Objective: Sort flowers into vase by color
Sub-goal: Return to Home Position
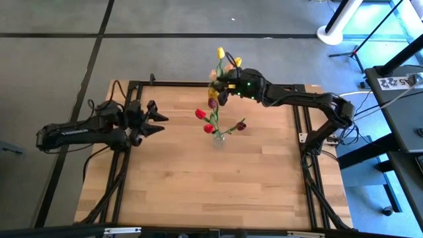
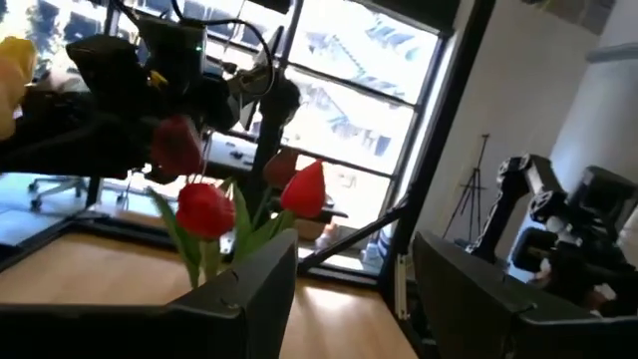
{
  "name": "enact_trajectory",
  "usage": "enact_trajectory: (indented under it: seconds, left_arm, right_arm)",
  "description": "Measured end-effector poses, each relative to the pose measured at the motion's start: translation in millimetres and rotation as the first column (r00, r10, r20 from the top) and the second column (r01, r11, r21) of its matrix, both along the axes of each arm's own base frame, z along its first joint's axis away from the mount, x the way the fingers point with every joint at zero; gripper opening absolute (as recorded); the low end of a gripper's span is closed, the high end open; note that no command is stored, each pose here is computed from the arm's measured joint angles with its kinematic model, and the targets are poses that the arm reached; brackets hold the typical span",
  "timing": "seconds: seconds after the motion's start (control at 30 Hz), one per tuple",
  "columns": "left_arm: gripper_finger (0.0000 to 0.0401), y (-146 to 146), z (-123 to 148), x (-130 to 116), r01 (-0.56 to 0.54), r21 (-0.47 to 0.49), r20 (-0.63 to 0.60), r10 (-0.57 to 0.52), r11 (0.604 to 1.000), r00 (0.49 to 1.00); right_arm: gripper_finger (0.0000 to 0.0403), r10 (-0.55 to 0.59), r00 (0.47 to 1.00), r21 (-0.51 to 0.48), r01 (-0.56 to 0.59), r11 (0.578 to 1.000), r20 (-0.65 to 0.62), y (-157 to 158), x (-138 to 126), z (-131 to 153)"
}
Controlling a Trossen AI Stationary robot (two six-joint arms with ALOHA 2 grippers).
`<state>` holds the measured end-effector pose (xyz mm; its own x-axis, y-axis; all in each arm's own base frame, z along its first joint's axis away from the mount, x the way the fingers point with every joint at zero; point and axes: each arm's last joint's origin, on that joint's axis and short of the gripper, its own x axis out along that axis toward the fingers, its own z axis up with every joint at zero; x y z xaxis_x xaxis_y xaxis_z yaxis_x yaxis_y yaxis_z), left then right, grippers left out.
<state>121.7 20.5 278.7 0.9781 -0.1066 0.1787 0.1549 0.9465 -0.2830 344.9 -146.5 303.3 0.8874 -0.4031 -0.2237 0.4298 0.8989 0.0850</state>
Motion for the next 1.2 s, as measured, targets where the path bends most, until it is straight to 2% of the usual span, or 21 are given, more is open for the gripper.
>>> enact_trajectory:
  seconds: [0.13, 0.33, 0.7, 0.83, 0.93, 1.2]
  left_arm:
    - [0.0195, -1.8, 4.8, -0.8, 0.016, -0.002, 0.049, -0.016, 1.0, 0.999]
    - [0.0195, -10.5, 7.6, -1.1, 0.142, -0.001, 0.072, -0.142, 0.99, 0.987]
    - [0.0195, -13.2, 7.6, -3.1, 0.147, 0.002, 0.073, -0.147, 0.989, 0.986]
    - [0.0195, -13.0, 8.3, -4.1, 0.135, 0.002, 0.08, -0.135, 0.991, 0.988]
    - [0.0195, -12.8, 8.0, -3.9, 0.128, 0.002, 0.078, -0.128, 0.992, 0.989]
    - [0.0195, -12.5, 0.3, -2.0, 0.114, 0.034, 0.005, -0.115, 0.993, 0.993]
  right_arm:
    - [0.0193, -0.047, 0.999, -0.065, 0.048, 0.997, 0.006, 1.6, -7.2, 12.0]
    - [0.0179, -0.017, 1.0, -0.084, 0.019, 0.996, 0.02, 6.3, -16.3, 25.0]
    - [0.0166, 0.089, 0.993, -0.16, -0.076, 0.984, 0.075, 22.3, -11.3, 33.2]
    - [0.0166, 0.009, 0.999, -0.153, -0.004, 0.988, 0.032, 12.6, -13.0, 26.7]
    - [0.0166, -0.007, 1.0, -0.134, 0.004, 0.991, -0.017, 7.3, -9.4, 15.4]
    - [0.0166, 0.076, 0.988, -0.052, -0.084, 0.995, -0.137, -1.5, -6.3, -9.1]
